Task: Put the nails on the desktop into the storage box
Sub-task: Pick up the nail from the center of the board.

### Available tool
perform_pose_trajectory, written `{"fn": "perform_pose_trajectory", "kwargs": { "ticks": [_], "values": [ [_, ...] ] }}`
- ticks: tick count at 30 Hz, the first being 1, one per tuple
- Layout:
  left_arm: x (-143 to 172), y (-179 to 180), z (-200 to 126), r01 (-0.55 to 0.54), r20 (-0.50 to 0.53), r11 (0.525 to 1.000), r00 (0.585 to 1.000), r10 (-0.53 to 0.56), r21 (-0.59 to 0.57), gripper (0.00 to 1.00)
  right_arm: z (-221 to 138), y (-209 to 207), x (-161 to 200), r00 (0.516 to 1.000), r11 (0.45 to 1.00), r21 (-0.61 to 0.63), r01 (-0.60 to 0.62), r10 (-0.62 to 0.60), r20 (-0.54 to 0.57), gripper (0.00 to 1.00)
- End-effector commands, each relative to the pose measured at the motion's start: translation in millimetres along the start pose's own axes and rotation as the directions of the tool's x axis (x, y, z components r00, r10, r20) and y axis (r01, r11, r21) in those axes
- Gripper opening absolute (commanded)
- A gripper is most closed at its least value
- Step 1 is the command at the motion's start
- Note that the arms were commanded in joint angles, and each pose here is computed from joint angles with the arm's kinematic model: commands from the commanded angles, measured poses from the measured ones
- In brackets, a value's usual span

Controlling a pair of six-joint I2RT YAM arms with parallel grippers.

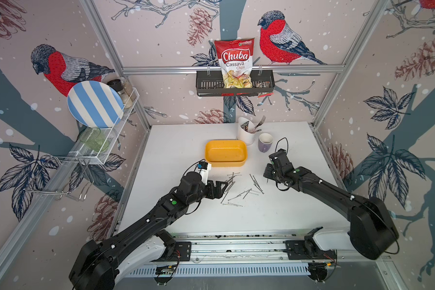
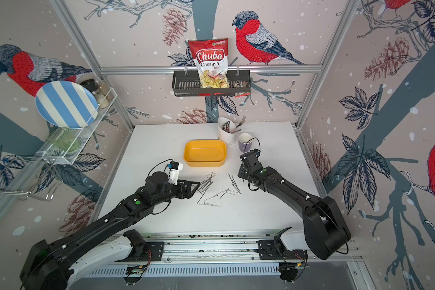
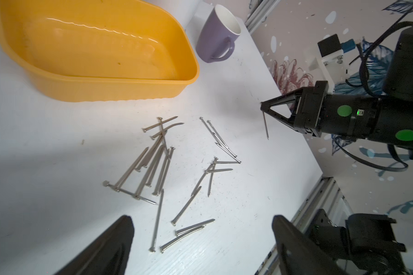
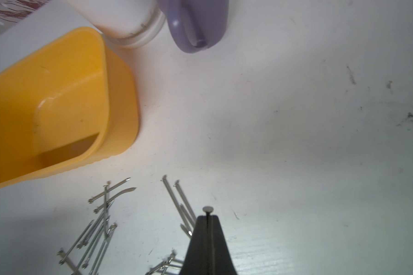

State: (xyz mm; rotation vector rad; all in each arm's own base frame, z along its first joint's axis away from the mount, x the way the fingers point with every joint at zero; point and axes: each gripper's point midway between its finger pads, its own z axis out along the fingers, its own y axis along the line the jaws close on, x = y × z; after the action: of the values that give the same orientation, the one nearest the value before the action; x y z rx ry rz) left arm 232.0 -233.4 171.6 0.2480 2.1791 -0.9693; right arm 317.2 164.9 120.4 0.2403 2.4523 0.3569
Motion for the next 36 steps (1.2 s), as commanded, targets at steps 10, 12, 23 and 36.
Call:
{"fn": "perform_pose_trajectory", "kwargs": {
  "ticks": [10,12,23,36],
  "values": [
    [-19.5,-63.5,17.3,-0.021,0.013,0.943,1.0,0.018,0.333,0.85,-60.0,77.8,-26.9,0.99,0.919,-0.387,0.073,-0.021,0.137,0.0],
    [-23.0,-69.3,19.7,-0.026,0.018,0.933,1.0,0.021,0.358,0.84,-65.6,87.8,-25.9,0.99,0.906,-0.415,0.082,-0.025,0.142,0.0],
    [-24.7,-95.2,38.7,-0.047,-0.008,0.896,0.998,0.057,0.441,0.78,-73.5,124.0,-13.5,0.991,0.87,-0.481,0.104,-0.048,0.128,0.0],
    [-20.4,-101.3,53.4,-0.055,-0.035,0.89,0.996,0.079,0.453,0.67,-77.6,139.0,-7.3,0.992,0.851,-0.516,0.104,-0.05,0.117,0.0]
  ]
}}
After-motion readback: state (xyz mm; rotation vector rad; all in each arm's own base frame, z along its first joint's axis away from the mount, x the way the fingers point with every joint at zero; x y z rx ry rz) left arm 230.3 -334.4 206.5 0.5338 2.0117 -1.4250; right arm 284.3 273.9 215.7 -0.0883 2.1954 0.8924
